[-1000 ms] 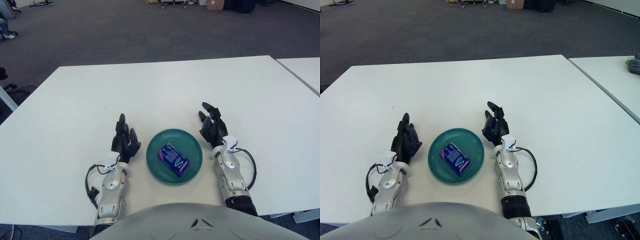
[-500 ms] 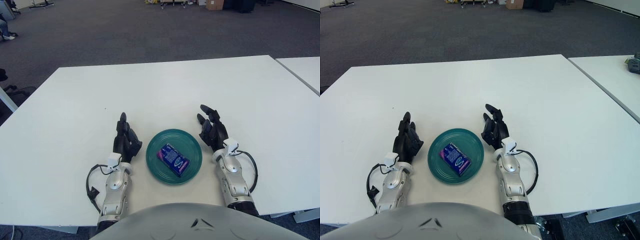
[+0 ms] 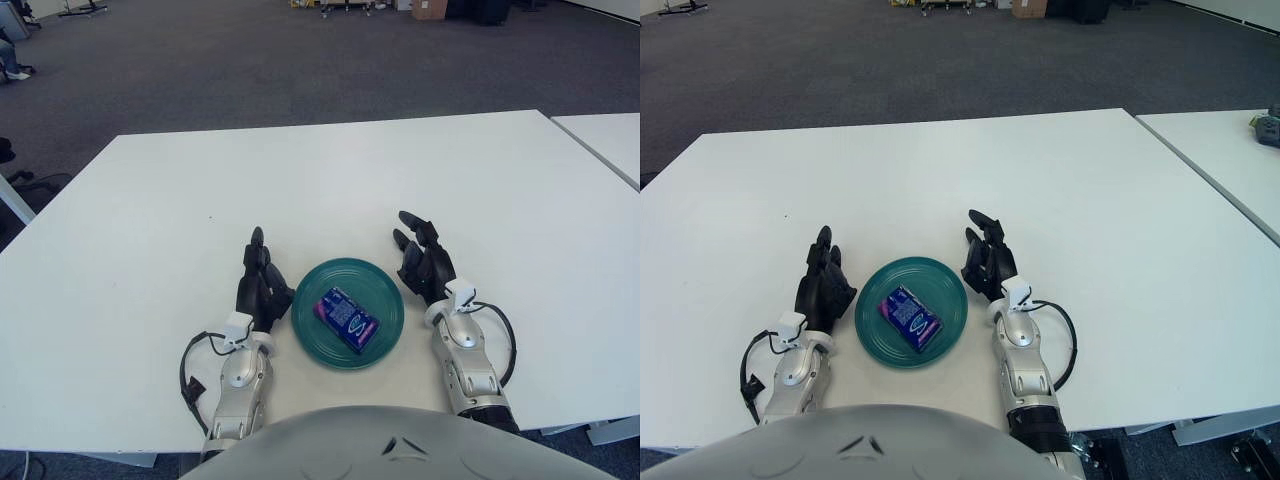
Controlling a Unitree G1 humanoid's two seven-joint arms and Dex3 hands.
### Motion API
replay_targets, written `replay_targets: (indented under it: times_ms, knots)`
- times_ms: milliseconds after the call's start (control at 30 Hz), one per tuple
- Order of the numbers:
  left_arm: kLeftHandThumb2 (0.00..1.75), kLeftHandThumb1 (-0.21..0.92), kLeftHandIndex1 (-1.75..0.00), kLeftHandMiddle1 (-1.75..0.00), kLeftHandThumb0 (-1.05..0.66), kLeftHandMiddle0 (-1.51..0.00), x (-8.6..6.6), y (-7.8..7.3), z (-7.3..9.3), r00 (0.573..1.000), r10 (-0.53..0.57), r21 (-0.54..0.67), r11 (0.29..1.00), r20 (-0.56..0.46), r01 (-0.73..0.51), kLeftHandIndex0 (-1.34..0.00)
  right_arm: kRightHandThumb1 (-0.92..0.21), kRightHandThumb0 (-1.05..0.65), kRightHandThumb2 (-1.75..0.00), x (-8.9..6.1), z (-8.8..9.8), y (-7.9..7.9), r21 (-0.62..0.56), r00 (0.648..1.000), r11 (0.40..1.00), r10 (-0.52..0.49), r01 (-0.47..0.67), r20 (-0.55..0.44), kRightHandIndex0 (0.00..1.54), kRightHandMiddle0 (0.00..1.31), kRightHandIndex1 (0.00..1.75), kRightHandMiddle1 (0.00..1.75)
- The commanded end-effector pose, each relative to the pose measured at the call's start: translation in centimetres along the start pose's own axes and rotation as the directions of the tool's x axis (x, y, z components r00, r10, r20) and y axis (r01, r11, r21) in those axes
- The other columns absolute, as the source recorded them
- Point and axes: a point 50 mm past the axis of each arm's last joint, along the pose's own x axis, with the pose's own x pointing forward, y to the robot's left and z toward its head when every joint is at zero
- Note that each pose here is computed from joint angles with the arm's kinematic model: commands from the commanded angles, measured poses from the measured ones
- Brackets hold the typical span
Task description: Put the gum into the plate.
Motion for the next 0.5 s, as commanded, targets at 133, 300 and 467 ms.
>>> replay_targets:
  times_ms: [133,300,467]
  knots:
    - [1.08,0.92,-0.46,-0.02,-1.01,-0.13,-0.98,-0.45,-1.86,0.996,0.019,-0.038,0.999,-0.088,-0.023,0.0,-0.92,-0.85,-0.95,-1.57,-3.0,-0.5,0.003,0.982,1.0,-0.02,0.021,-0.187,0.32,0.0,0.0,0.6]
    - [1.07,0.92,-0.55,-0.01,-1.02,-0.14,-1.09,-0.4,-1.9,0.997,0.019,-0.046,0.999,-0.077,-0.023,0.0,-0.92,-0.85,-0.95,-1.65,-3.12,-0.48,-0.005,0.979,1.0,-0.017,0.016,-0.201,0.29,0.0,0.0,0.57]
    - [1.08,0.92,-0.52,0.0,-1.04,-0.12,-1.25,-0.36,-2.19,0.998,0.015,-0.029,0.999,-0.063,-0.017,0.0,-0.92,-0.89,-0.95,-1.71,-3.1,-0.41,-0.047,0.981,0.998,0.02,-0.03,-0.195,0.22,0.0,0.0,0.46]
